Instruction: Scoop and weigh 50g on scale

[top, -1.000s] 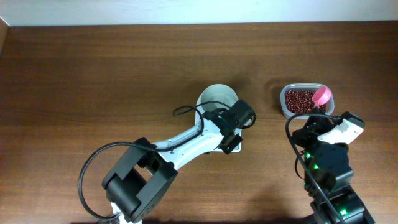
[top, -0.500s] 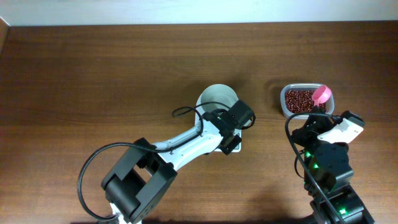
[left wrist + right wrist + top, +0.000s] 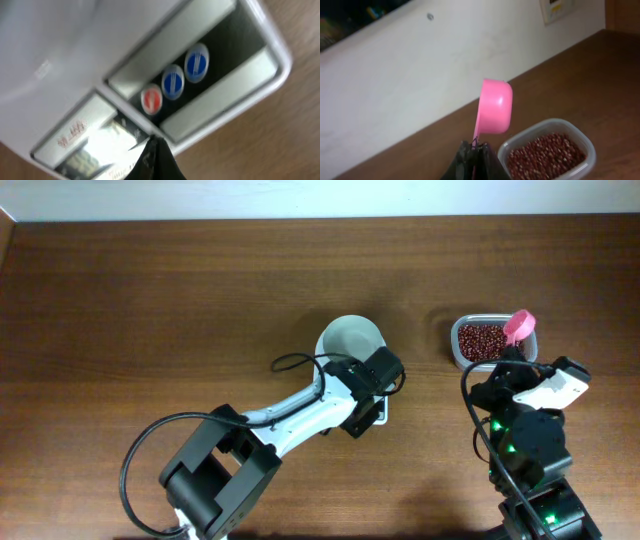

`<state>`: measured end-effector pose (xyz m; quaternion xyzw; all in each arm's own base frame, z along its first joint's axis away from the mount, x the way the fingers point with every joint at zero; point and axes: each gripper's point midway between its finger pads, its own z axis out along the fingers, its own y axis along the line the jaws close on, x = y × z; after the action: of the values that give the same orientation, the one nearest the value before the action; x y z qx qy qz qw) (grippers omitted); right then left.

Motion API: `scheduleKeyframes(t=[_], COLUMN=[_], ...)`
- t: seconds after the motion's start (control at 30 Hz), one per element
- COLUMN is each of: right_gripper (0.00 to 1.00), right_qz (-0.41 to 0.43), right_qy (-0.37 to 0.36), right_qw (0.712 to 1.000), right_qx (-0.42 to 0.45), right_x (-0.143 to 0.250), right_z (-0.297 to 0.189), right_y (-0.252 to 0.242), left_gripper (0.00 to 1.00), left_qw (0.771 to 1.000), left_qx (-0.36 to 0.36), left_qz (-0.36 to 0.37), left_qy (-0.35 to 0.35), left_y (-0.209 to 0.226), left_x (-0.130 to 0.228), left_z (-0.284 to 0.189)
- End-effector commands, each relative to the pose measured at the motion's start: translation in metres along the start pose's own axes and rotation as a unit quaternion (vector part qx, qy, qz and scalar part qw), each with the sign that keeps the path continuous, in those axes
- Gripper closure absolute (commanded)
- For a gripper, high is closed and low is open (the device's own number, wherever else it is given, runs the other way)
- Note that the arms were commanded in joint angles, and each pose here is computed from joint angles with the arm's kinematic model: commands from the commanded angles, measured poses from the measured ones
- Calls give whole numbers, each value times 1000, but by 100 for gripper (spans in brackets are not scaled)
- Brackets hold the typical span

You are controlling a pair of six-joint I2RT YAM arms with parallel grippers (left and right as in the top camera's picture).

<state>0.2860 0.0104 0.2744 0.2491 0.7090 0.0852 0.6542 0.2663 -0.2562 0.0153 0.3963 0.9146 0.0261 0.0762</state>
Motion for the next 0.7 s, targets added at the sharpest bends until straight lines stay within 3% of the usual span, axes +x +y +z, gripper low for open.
scheduleKeyframes(t=[0.0, 0.27, 0.5, 0.67], right_gripper=[96, 96, 96, 96], right_qz=[17, 35, -42, -61], right_qy=[-24, -57, -62, -56], right_qw=[1000, 998, 997, 997], right_qx=[1, -8, 1, 4], right_x=[-13, -23, -47, -51], right_z=[3, 22, 40, 50], right_y=[4, 19, 45, 56], left_gripper=[100, 100, 84, 78], left_qw=[1000, 989, 965, 955], left_qx=[-1, -7, -40, -54], left_qz=[4, -24, -112, -151], left_qy=[-30, -147, -234, -249], left_y=[4, 28, 100, 126], left_x=[-16, -49, -34, -23], left_z=[-28, -132, -202, -215])
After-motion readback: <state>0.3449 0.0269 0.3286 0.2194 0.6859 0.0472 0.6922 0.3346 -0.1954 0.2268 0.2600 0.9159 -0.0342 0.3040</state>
